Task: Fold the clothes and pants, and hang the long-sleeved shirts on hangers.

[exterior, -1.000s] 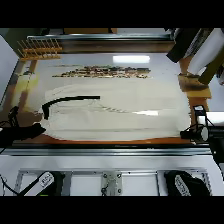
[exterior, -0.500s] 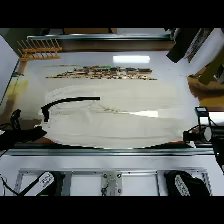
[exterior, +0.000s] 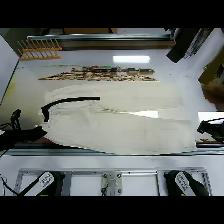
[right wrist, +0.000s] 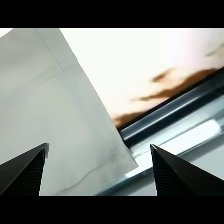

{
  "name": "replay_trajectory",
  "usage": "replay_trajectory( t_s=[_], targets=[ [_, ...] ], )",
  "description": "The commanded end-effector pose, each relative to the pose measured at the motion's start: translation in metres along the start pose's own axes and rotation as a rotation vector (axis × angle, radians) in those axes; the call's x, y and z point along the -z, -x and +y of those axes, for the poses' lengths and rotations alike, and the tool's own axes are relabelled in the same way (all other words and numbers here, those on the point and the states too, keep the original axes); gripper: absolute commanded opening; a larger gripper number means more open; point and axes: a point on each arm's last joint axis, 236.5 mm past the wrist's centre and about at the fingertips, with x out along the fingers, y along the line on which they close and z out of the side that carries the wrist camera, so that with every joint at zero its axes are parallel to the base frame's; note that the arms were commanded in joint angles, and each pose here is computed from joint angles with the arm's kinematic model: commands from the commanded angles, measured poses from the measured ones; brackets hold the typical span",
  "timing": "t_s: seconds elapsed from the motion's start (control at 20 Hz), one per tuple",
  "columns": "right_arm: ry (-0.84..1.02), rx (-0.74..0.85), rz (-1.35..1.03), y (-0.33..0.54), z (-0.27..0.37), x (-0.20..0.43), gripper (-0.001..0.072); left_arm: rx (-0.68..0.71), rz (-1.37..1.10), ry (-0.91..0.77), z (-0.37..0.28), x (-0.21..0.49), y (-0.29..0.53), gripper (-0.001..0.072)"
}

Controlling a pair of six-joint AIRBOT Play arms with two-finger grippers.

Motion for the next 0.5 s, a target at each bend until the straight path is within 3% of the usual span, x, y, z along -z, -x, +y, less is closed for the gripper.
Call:
replay_trajectory(
  t_s=[0.0, 0.45],
  targets=[
    [-0.084, -0.147, 0.071, -0.039, 0.004, -0.001, 0.0700, 0.000, 0.000, 0.003, 0.000, 0.000, 0.000, 0.0017],
    [-0.019, -0.280, 0.180, -0.092, 0.025, 0.003, 0.0686, 0.000, -0.001, 0.003, 0.000, 0.000, 0.000, 0.0017]
  ],
)
